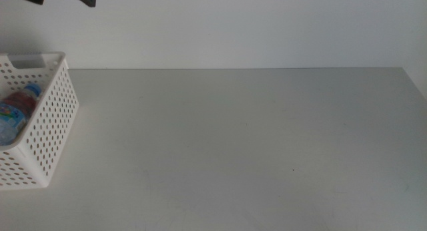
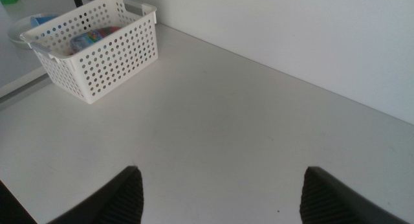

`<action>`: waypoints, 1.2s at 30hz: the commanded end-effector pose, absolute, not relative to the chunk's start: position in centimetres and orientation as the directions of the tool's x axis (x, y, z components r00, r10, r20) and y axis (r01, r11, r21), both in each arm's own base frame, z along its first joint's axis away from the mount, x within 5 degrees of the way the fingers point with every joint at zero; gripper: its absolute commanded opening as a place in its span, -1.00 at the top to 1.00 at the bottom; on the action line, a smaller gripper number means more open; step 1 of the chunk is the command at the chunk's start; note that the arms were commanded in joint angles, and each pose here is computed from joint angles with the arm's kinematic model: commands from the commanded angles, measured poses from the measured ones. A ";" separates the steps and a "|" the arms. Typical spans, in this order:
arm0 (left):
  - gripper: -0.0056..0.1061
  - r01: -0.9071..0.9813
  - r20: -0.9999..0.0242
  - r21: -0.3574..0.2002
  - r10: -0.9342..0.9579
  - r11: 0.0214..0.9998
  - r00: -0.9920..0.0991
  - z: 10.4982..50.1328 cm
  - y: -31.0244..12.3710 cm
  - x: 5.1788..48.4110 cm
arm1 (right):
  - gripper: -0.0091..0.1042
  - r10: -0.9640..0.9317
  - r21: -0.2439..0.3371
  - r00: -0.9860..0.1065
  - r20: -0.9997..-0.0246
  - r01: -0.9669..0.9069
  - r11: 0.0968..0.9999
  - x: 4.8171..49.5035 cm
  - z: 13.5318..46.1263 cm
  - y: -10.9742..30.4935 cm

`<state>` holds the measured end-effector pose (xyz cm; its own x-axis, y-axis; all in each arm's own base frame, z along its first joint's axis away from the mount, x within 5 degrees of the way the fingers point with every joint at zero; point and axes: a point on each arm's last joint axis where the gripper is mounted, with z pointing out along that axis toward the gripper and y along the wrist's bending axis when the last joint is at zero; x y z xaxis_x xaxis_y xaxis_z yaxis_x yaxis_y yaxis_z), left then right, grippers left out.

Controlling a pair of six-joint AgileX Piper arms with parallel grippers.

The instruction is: Use arms to grab the bottles and put them into the dustbin to the left of the table.

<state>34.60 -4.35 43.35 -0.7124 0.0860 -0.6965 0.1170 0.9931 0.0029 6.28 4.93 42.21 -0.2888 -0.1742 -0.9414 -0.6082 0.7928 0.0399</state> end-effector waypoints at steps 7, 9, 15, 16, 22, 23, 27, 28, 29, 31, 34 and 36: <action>-0.78 0.166 -0.867 -0.003 0.080 0.986 -0.493 49.3 -5.7 30.6 | -0.25 -0.144 0.011 -0.205 -0.968 -0.609 0.793 6.4 43.6 4.9; -0.78 0.166 -0.876 -0.004 0.077 0.986 -0.477 49.8 -5.6 30.0 | -0.25 -0.144 0.011 -0.205 -0.968 -0.609 0.793 6.4 43.6 4.9; -0.78 0.170 -0.898 -0.011 0.065 0.985 -0.435 50.5 -5.6 29.7 | -0.25 -0.144 0.011 -0.205 -0.968 -0.609 0.793 6.4 43.6 4.9; -0.78 0.170 -0.899 -0.011 0.065 0.985 -0.433 50.5 -5.6 29.6 | -0.25 -0.145 0.010 -0.205 -0.968 -0.609 0.793 6.4 43.6 4.9; -0.78 0.178 -0.929 -0.024 0.044 0.984 -0.368 51.8 -5.3 27.9 | -0.25 -0.144 0.010 -0.205 -0.968 -0.609 0.793 6.4 43.6 4.9; -0.78 0.179 -0.940 -0.024 0.039 0.984 -0.340 52.0 -5.3 27.6 | -0.25 -0.144 0.010 -0.205 -0.968 -0.609 0.793 6.4 43.6 4.9; -0.78 0.189 -0.961 -0.041 0.012 0.981 -0.275 51.8 -5.1 26.0 | -0.25 -0.144 0.010 -0.205 -0.968 -0.609 0.793 6.4 43.6 4.9; -0.78 0.190 -0.961 -0.044 0.011 0.981 -0.275 51.5 -5.0 25.7 | -0.25 -0.144 0.010 -0.205 -0.968 -0.609 0.793 6.4 43.6 4.9; -0.78 0.190 -0.959 -0.044 0.012 0.981 -0.283 51.1 -5.0 25.4 | -0.25 -0.144 0.010 -0.205 -0.968 -0.609 0.793 6.4 43.6 4.9; -0.78 0.183 -0.954 -0.031 0.026 0.983 -0.299 50.4 -4.7 24.6 | -0.25 -0.148 0.013 -0.213 -0.966 -0.610 0.793 6.4 43.5 4.9; -0.78 0.182 -0.945 -0.031 0.031 0.983 -0.326 49.0 -4.5 23.6 | -0.25 -0.140 0.032 -0.227 -0.964 -0.618 0.785 6.2 43.5 4.9; -0.78 0.183 -0.951 -0.034 0.025 0.982 -0.309 48.5 -4.3 22.3 | -0.25 -0.131 0.045 -0.232 -0.964 -0.624 0.780 5.9 43.5 4.8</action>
